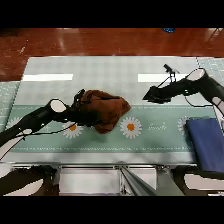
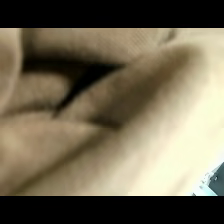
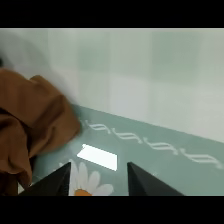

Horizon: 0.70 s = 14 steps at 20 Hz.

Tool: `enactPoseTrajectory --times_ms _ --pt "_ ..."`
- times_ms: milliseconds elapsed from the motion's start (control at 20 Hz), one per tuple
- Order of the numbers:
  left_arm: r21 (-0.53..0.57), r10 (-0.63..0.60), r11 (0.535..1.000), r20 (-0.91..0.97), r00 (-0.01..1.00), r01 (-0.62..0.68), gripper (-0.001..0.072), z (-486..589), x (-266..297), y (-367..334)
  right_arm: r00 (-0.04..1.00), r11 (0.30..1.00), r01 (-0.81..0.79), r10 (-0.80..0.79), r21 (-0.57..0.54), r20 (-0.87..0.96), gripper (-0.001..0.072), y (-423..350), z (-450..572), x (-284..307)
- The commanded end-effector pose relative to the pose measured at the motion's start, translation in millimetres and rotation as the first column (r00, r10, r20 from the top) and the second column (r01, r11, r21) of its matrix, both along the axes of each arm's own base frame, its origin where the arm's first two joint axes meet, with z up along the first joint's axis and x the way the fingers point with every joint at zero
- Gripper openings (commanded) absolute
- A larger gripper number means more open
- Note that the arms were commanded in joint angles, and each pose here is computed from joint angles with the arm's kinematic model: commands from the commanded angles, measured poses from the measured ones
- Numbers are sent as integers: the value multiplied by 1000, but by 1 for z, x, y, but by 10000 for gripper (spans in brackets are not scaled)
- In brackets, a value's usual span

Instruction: Fold the shirts.

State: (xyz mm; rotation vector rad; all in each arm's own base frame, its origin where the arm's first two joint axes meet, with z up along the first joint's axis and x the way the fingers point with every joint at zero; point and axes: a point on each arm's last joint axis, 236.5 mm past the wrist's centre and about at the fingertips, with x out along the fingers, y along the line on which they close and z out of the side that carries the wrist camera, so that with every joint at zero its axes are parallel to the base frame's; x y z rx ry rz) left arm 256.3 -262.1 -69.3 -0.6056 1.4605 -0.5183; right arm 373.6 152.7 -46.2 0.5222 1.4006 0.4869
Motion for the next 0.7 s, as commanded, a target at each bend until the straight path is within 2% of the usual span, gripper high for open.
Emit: enactPoseTrajectory --times_ms 0,200,600,650 --pt "-18 -35 999 -21 999 35 19 6 -3 4 997 995 -57 62 83 -54 406 51 -21 -13" --pt "-18 -34 999 -19 999 34 19 6 -2 4 989 991 -104 111 79 -93 406 75 -42 -27" --pt "-17 -34 999 -21 999 34 19 6 -3 4 995 994 -63 69 86 -70 406 96 -58 -8" --pt "-17 -34 999 -21 999 34 19 6 -3 4 995 994 -64 70 89 -65 386 101 -59 -5"
